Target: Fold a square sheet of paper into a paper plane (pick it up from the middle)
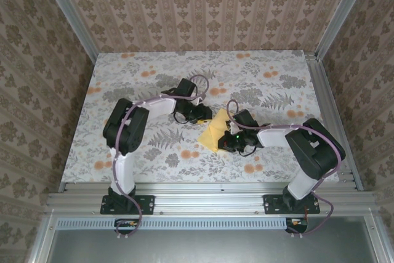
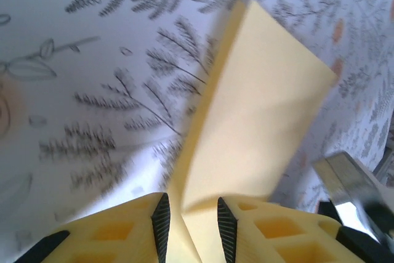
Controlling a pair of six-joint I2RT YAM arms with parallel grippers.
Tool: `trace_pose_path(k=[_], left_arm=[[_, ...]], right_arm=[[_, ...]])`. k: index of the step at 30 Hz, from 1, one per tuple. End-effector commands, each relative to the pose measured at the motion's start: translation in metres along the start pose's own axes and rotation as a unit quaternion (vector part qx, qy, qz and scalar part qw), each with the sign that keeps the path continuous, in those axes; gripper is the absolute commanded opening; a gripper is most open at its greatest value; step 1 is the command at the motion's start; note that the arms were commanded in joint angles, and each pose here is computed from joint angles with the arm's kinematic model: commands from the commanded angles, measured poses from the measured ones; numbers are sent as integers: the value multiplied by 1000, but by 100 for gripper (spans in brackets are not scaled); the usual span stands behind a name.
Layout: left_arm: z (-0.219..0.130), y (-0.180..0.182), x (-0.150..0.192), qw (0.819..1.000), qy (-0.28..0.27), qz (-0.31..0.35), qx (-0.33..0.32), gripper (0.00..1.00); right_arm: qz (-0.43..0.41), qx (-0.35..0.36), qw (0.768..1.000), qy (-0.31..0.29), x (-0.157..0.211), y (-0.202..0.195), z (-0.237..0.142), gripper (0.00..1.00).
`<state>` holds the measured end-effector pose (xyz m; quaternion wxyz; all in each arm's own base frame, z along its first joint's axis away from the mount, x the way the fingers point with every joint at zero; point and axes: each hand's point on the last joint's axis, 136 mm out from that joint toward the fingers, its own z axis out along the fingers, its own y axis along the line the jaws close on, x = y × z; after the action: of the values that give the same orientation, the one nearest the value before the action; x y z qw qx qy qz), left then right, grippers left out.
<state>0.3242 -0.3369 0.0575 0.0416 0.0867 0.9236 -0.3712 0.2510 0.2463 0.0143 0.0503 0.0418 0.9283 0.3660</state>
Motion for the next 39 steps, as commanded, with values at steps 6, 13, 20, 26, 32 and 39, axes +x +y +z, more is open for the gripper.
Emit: trace_pose_path(k=[6, 13, 20, 26, 32, 39], left_arm=[[-12, -37, 28, 1000, -15, 23, 11, 36], [28, -38, 49, 999, 17, 18, 23, 33], [50, -19, 61, 999, 38, 6, 9, 30], [57, -5, 69, 999, 48, -2, -1, 27], [57, -1, 72, 999, 52, -3, -2, 24], [54, -3, 72, 999, 54, 2, 0, 24]], right_arm=[[6, -47, 998, -35, -13, 29, -26, 19], [27, -55, 995, -81, -39, 26, -50, 15], [46, -56, 994, -85, -53, 18, -43, 7], [56, -40, 995, -76, -56, 5, -30, 5], [59, -24, 995, -72, -59, -7, -19, 4], [70, 31, 995, -66, -54, -36, -9, 4]])
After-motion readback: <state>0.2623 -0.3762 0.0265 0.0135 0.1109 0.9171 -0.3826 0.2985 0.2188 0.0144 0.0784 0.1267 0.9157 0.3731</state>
